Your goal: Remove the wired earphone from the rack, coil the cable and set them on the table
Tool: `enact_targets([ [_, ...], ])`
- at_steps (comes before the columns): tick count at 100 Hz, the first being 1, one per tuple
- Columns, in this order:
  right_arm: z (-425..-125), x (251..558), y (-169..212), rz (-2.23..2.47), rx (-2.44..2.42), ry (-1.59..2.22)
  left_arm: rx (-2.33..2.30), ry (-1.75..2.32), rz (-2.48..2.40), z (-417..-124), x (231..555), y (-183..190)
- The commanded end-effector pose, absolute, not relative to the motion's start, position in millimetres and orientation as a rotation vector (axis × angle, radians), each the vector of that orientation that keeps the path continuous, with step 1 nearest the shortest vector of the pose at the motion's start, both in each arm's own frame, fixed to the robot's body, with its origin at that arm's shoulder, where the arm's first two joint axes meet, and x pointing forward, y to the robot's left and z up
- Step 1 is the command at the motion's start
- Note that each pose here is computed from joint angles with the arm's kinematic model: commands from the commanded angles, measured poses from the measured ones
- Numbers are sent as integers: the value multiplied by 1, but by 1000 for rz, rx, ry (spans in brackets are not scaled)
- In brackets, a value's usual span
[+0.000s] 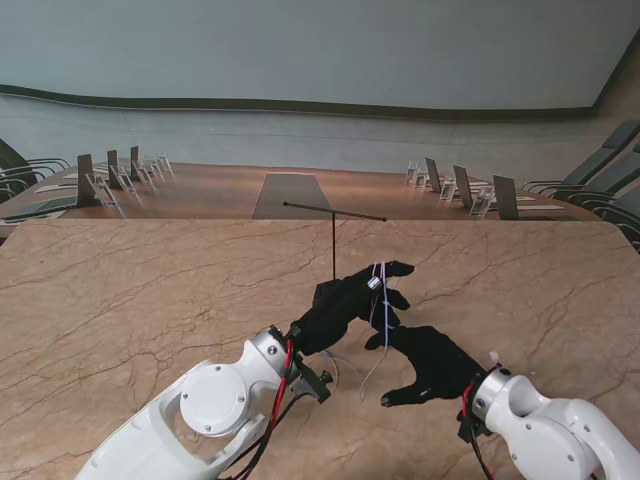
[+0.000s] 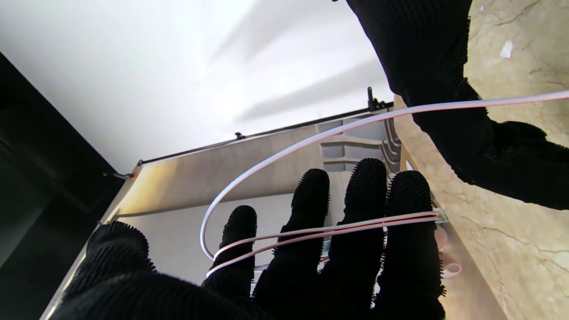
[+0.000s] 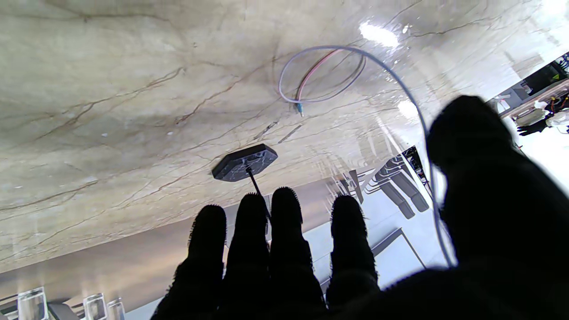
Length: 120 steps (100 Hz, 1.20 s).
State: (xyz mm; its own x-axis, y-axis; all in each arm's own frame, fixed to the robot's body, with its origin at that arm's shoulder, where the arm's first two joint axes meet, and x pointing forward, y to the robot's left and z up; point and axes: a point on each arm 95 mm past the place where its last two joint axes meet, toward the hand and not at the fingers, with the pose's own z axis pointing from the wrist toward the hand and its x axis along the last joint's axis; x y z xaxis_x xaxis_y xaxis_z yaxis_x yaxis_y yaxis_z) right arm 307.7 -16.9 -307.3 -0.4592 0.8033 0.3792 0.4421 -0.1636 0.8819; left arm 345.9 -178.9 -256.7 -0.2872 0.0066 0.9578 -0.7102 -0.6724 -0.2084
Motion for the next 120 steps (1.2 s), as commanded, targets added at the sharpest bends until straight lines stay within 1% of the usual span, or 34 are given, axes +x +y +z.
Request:
enact_targets([
  [1,-305,303,-9,1689,1406,1811,1490,-872,1997,-258,342,-181],
  [34,-313,305,16,1814,1508,1753,1482,-869,1990,-258,338,-182],
  [76,-324,314,30,1865,1646,1670,1470,-859,1992,-257,337,-184],
  [93,-329,323,34,1857,1633,1658,1467,-857,1973,-257,335,-187],
  [120,-332,347,35,1817,1603,1650,1463,-850,1944,-257,331,-189],
])
